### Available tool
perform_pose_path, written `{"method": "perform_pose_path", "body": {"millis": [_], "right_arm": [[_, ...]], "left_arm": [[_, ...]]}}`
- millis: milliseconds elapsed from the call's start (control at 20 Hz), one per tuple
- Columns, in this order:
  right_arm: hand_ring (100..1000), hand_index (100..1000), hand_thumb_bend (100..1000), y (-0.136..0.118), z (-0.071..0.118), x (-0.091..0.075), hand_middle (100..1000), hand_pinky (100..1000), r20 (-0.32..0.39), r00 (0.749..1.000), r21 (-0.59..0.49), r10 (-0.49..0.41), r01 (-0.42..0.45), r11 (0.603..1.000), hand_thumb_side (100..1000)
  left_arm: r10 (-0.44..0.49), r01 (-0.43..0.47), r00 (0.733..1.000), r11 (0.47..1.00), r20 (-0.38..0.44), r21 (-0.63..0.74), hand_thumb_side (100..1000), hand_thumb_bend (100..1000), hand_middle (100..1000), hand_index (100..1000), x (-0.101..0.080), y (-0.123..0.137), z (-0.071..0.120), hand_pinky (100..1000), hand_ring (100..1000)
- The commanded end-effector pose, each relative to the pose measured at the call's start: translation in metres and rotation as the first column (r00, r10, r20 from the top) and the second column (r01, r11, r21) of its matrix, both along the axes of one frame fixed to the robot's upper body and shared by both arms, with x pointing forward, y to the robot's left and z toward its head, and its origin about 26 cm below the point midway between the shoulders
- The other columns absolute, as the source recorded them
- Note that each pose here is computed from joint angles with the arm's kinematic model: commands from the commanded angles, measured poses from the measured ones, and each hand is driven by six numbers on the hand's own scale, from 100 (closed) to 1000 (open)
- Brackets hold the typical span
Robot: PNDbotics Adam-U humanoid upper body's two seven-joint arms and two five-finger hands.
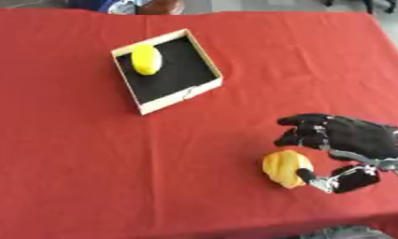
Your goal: Pick up objects on the table and place them in the box.
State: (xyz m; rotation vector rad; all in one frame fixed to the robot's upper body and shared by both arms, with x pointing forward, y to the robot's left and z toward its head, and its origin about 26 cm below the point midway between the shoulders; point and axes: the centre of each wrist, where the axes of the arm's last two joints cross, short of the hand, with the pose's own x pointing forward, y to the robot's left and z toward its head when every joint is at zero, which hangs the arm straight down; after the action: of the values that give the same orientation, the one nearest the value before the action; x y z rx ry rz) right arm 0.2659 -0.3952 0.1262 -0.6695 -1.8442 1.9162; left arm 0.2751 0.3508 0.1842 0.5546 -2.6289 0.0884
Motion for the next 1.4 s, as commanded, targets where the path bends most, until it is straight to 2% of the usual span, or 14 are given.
{"method": "perform_pose_path", "body": {"millis": [50, 350, 500, 650, 750, 900, 1100, 1150, 1200, 1250, 1300, 1400], "right_arm": [[1000, 960, 100, -0.003, 0.005, 0.001, 785, 944, 0.024, 0.999, -0.033, -0.023, 0.024, 0.999, 417], [1000, 975, 100, -0.007, -0.006, 0.000, 819, 962, -0.013, 0.998, -0.101, -0.061, 0.059, 0.993, 551], [1000, 976, 100, -0.010, -0.009, -0.001, 817, 966, -0.041, 0.997, -0.119, -0.060, 0.054, 0.991, 510], [1000, 974, 100, -0.012, -0.008, -0.001, 815, 967, -0.059, 0.997, -0.120, -0.056, 0.049, 0.992, 415], [1000, 975, 100, -0.012, -0.008, 0.000, 813, 965, -0.064, 0.996, -0.123, -0.060, 0.052, 0.991, 423], [1000, 971, 100, -0.011, -0.006, 0.001, 804, 962, -0.065, 0.995, -0.129, -0.072, 0.063, 0.990, 386], [1000, 920, 100, -0.006, -0.001, 0.006, 734, 947, -0.040, 0.996, -0.119, -0.076, 0.071, 0.990, 283], [1000, 882, 100, -0.005, 0.001, 0.007, 675, 938, -0.031, 0.997, -0.111, -0.073, 0.069, 0.991, 229], [1000, 834, 100, -0.003, 0.003, 0.009, 613, 933, -0.021, 0.997, -0.102, -0.069, 0.066, 0.993, 246], [1000, 834, 100, -0.001, 0.004, 0.010, 613, 933, -0.013, 0.998, -0.093, -0.063, 0.062, 0.994, 246], [964, 735, 100, 0.001, 0.005, 0.011, 519, 910, -0.003, 0.999, -0.075, -0.054, 0.053, 0.996, 208], [914, 662, 100, 0.004, 0.007, 0.013, 473, 885, 0.017, 0.999, -0.024, -0.040, 0.040, 0.999, 165]], "left_arm": [[-0.009, 0.008, 1.000, 1.000, 0.027, 0.021, 757, 167, 818, 880, -0.002, 0.000, 0.010, 905, 767], [-0.014, 0.013, 0.999, 1.000, 0.029, 0.021, 757, 167, 818, 878, -0.001, -0.001, 0.010, 905, 767], [-0.014, 0.014, 0.999, 1.000, 0.029, 0.019, 757, 167, 818, 878, -0.001, -0.001, 0.010, 906, 767], [-0.015, 0.015, 1.000, 1.000, 0.027, 0.019, 758, 167, 819, 878, -0.001, -0.001, 0.010, 906, 766], [-0.015, 0.015, 1.000, 1.000, 0.026, 0.018, 758, 168, 818, 878, -0.001, -0.001, 0.010, 906, 766], [-0.016, 0.016, 1.000, 1.000, 0.026, 0.017, 758, 168, 818, 878, -0.001, -0.002, 0.010, 906, 765], [-0.019, 0.019, 0.999, 1.000, 0.025, 0.015, 758, 169, 818, 878, 0.000, -0.002, 0.010, 906, 764], [-0.020, 0.020, 0.999, 1.000, 0.025, 0.014, 758, 169, 818, 878, 0.000, -0.003, 0.010, 906, 764], [-0.021, 0.020, 0.999, 1.000, 0.026, 0.013, 758, 169, 818, 878, 0.000, -0.003, 0.010, 906, 763], [-0.021, 0.020, 0.999, 1.000, 0.026, 0.012, 758, 169, 818, 878, 0.000, -0.003, 0.010, 906, 763], [-0.021, 0.021, 0.999, 1.000, 0.026, 0.012, 758, 169, 818, 878, 0.000, -0.003, 0.010, 906, 763], [-0.022, 0.021, 0.999, 1.000, 0.025, 0.011, 758, 169, 819, 878, 0.000, -0.003, 0.010, 906, 761]]}}
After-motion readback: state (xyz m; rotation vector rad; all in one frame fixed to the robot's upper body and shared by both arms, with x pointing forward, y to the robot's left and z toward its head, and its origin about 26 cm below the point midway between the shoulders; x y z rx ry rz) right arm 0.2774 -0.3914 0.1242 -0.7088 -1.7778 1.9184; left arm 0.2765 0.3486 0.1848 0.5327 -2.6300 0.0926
